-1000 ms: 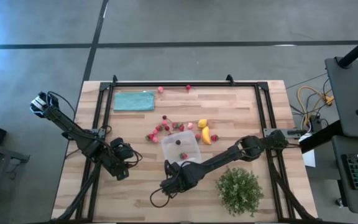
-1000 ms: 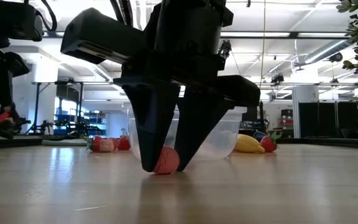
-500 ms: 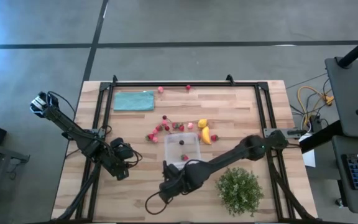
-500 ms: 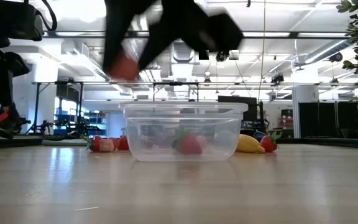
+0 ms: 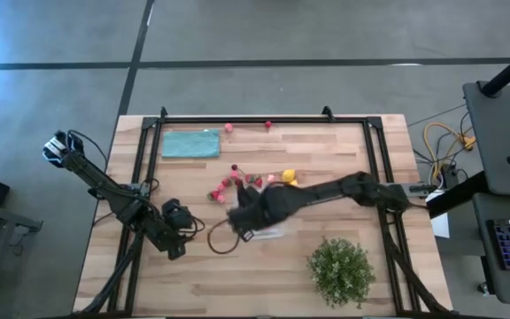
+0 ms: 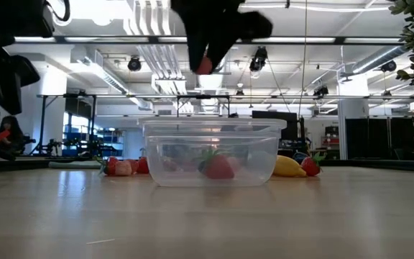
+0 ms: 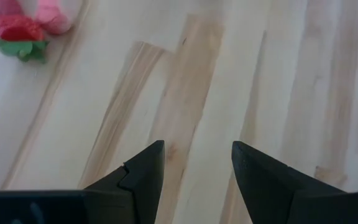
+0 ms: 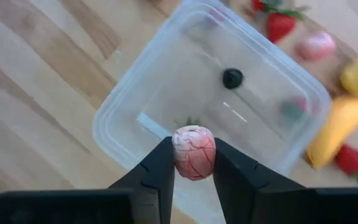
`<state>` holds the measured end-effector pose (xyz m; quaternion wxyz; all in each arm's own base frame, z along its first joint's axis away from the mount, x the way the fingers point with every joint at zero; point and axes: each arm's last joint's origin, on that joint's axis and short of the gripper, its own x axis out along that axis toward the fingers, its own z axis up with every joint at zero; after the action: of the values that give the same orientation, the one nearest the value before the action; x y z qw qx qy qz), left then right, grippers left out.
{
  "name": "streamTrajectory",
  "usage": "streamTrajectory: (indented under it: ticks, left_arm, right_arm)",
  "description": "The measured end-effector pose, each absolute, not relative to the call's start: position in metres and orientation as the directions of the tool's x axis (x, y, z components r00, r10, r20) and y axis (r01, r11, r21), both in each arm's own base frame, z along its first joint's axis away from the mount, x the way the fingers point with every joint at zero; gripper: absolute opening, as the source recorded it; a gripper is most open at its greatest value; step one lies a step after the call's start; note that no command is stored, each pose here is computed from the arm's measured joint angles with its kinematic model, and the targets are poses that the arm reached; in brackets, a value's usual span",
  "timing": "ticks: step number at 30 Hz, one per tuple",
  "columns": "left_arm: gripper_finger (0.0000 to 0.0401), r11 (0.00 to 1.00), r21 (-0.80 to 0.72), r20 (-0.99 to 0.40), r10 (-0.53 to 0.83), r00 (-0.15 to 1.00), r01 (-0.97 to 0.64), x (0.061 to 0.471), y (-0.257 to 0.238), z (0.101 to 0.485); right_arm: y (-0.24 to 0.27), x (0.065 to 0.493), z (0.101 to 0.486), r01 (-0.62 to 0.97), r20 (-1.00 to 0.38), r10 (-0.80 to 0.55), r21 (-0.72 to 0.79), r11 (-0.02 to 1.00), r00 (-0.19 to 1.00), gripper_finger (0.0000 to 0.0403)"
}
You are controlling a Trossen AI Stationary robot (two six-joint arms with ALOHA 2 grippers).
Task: Pick and placing Produce into tupperware
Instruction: Put the pink peach into the transparent bin, then put the red strawberry into the transparent bin
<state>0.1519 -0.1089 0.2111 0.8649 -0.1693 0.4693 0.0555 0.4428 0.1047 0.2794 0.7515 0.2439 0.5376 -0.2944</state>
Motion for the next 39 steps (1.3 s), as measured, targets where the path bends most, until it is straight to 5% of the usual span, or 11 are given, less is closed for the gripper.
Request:
streamTrajectory:
  ticks: [13,17,24,32,35,39]
  left_arm:
    - [0.0173,0.918,-0.249,-0.839,-0.045,0.543,-0.309,0.150,-0.108,0.207]
    - [0.0173,0.918,-0.253,-0.841,-0.052,0.538,-0.306,0.150,-0.108,0.207]
    - [0.0173,0.926,-0.270,-0.835,-0.090,0.542,-0.263,0.148,-0.107,0.212]
    - [0.0173,0.931,-0.243,-0.775,-0.017,0.632,-0.274,0.146,-0.094,0.223]
    - [0.0173,0.934,-0.239,-0.758,-0.007,0.652,-0.267,0.146,-0.089,0.227]
    - [0.0173,0.937,-0.236,-0.740,0.000,0.673,-0.259,0.145,-0.082,0.232]
  right_arm:
    - [0.093,0.434,0.244,0.668,-0.971,-0.238,-0.184,0.721,-0.012,0.0233]
    - [0.089,0.426,0.254,0.611,-0.969,-0.249,-0.199,0.766,-0.003,0.0265]
    - [0.068,0.386,0.294,0.611,-0.961,-0.274,-0.193,0.768,0.041,0.0266]
    - [0.052,0.323,0.387,0.743,-0.845,-0.353,0.075,0.665,0.401,0.0258]
    - [0.048,0.305,0.387,0.784,-0.854,-0.373,0.064,0.618,0.364,0.0258]
    - [0.048,0.291,0.344,0.784,-0.953,-0.281,-0.085,0.614,0.117,0.0258]
